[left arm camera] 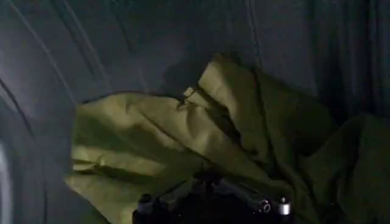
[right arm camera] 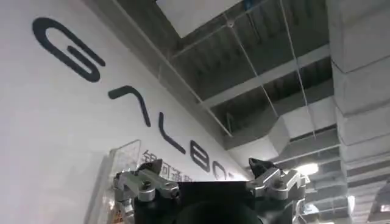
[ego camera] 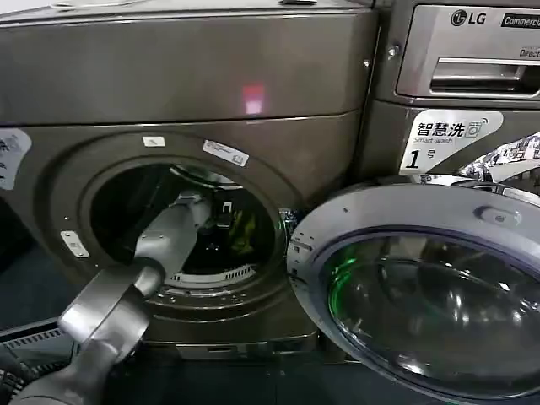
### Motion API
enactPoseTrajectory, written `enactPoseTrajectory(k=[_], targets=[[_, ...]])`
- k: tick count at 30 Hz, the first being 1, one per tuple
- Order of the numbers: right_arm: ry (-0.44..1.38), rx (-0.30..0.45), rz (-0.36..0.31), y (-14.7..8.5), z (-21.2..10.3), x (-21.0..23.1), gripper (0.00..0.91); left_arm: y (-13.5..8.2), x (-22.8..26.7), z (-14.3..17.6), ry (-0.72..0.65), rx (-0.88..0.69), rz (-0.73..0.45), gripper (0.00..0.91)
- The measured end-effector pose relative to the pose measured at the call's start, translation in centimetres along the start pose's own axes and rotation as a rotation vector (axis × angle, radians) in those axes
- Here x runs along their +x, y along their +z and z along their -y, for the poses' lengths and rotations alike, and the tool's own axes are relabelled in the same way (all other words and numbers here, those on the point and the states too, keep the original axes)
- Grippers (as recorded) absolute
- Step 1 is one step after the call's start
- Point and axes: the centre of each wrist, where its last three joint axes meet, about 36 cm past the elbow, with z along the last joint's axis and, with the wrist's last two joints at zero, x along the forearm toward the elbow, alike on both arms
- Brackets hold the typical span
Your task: Grasp the clothes from the dryer.
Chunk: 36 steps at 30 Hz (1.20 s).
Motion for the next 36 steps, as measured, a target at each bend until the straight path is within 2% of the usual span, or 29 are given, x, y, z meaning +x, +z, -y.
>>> enactPoseTrajectory(k=[9,15,19,28,36], targets=[[0.009,-0.01,0.002,0.4,0.2,0.2,0.907,1.2,-0.4,0.8,-0.072,0.083,0.083,0.0],[0.013,-0.019,0.003,0.8,0.1,0.2,0.907,2.9,-1.6,2.9,-0.223,0.245,0.218,0.0],[0.016,-0.022,0.0,1.2,0.0,0.1,0.907,3.2,-2.1,4.5,-0.352,0.353,0.304,0.0],[0.025,-0.009,-0.003,1.2,0.2,0.5,0.907,1.6,-1.5,7.5,-0.629,0.653,0.553,0.0],[0.028,-0.003,-0.009,1.3,0.1,0.5,0.907,-0.2,-0.7,10.9,-0.876,0.888,0.72,0.0]])
